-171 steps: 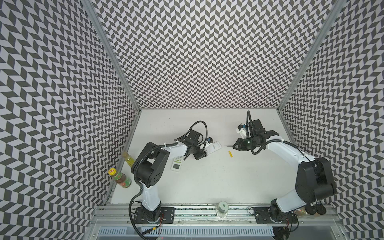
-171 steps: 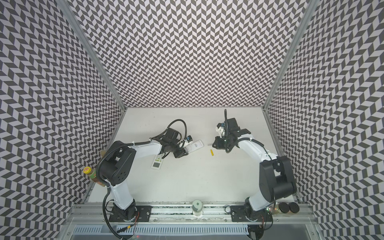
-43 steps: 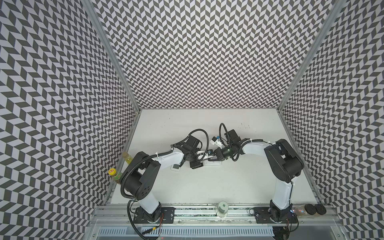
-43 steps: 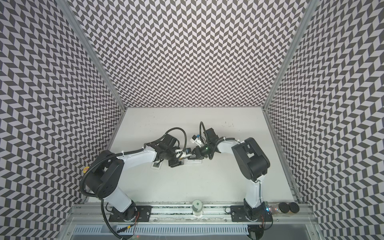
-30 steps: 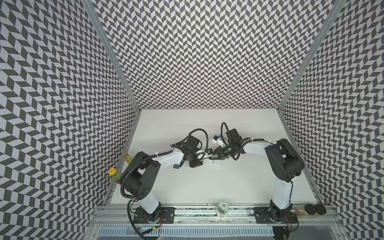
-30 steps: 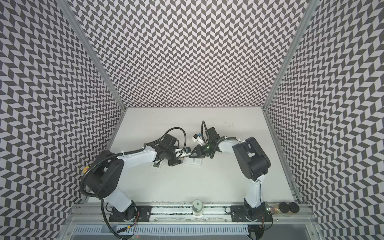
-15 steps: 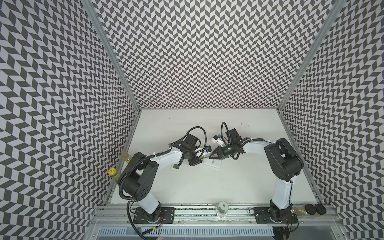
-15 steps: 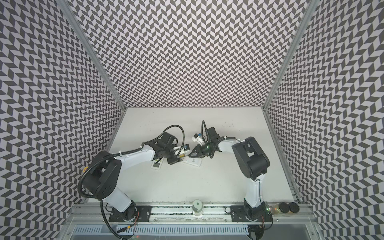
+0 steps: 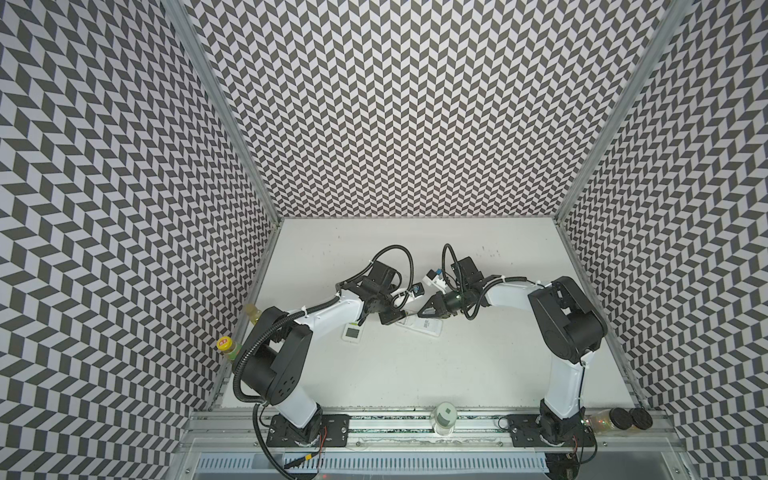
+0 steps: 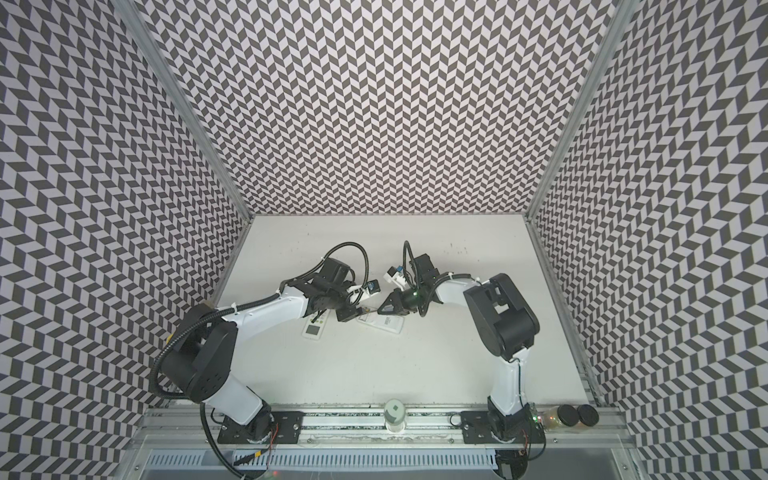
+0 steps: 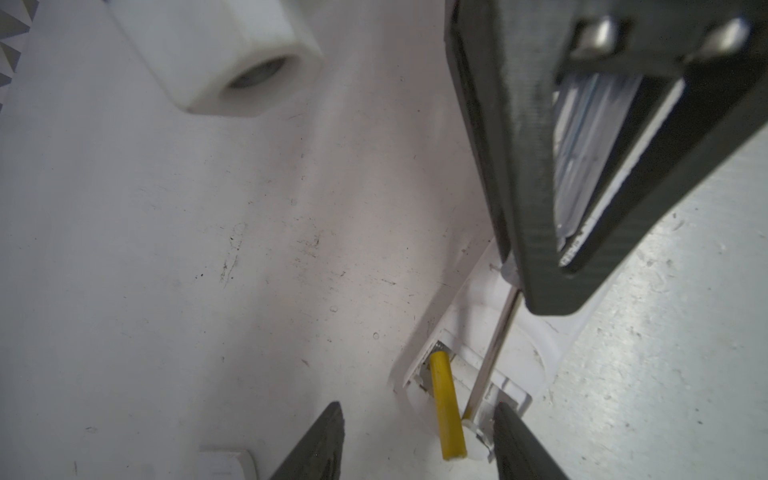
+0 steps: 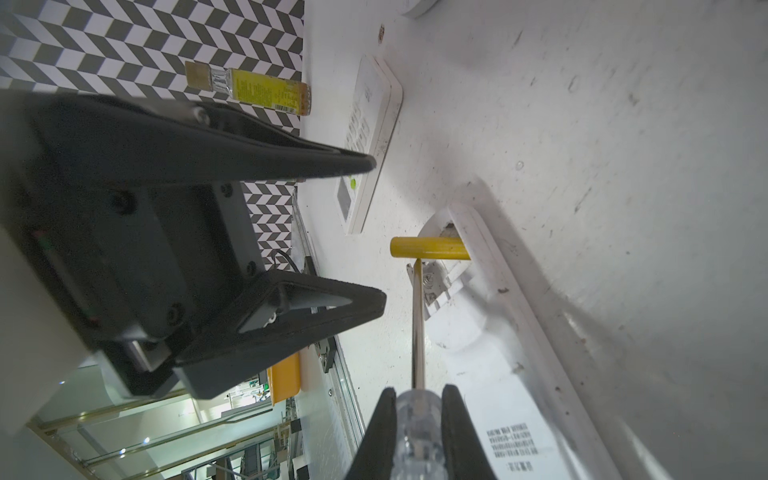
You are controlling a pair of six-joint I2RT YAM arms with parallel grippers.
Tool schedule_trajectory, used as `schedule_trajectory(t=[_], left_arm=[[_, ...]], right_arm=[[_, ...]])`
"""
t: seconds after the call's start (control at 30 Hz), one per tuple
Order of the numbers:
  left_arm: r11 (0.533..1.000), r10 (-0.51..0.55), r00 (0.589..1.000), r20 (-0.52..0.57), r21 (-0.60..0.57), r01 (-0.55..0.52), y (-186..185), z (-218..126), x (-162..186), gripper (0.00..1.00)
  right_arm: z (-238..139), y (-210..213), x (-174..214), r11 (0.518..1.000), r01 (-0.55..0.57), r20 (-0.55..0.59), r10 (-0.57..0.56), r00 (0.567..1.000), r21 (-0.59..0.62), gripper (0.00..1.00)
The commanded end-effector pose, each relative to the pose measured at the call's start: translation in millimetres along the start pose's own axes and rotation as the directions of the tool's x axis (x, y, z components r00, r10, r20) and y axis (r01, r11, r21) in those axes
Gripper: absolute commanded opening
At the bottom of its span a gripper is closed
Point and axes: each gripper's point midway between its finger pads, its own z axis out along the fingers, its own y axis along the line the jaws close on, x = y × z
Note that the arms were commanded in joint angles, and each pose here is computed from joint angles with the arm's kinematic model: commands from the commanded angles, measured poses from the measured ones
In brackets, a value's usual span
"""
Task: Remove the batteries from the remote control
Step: 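Lever the yellow battery out with the screwdriver while the left gripper holds the remote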
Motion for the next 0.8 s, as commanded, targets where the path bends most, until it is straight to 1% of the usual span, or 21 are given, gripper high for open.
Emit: schedule_trajectory(t=[0.0,0.17,0.4,0.57,0.63,0.77], left_arm=[[1.0,0.005,1.0,-0.012,0.007,-0.005,-1.7,4.8,6.6,0.57],[1.0,0.01,1.0,-0.017,0.016,-0.01,-5.5,7.6,11.2,0.57],[1.0,0.003,1.0,-0.03,0.027,-0.003,-7.4,14.1,16.6,0.53],[1.0,-0.003,0.999,-0.038,0.027,0.004,-6.3,16.7,19.1,0.45],[1.0,-0.004,0.999,-0.041,0.03,0.005,-7.7,18.8,21.4,0.4],[0.999,-0.004,0.999,-0.047,0.033,0.005,-7.5,20.0,22.0,0.35]], right_arm=[[0.5,0.8,-12.7,0.999,0.038,0.024,-0.038,0.999,-0.003,0.0],[0.7,0.2,-13.5,0.999,0.039,0.024,-0.039,0.999,-0.001,0.0],[-0.1,-1.2,-13.2,0.999,0.042,0.021,-0.042,0.999,0.006,0.0],[-1.7,-1.0,-13.4,0.999,0.042,0.022,-0.042,0.999,0.008,0.0],[-2.8,-0.8,-14.0,0.999,0.045,0.025,-0.045,0.999,0.009,0.0],[-3.8,-1.3,-14.6,0.999,0.044,0.026,-0.044,0.999,0.01,0.0]])
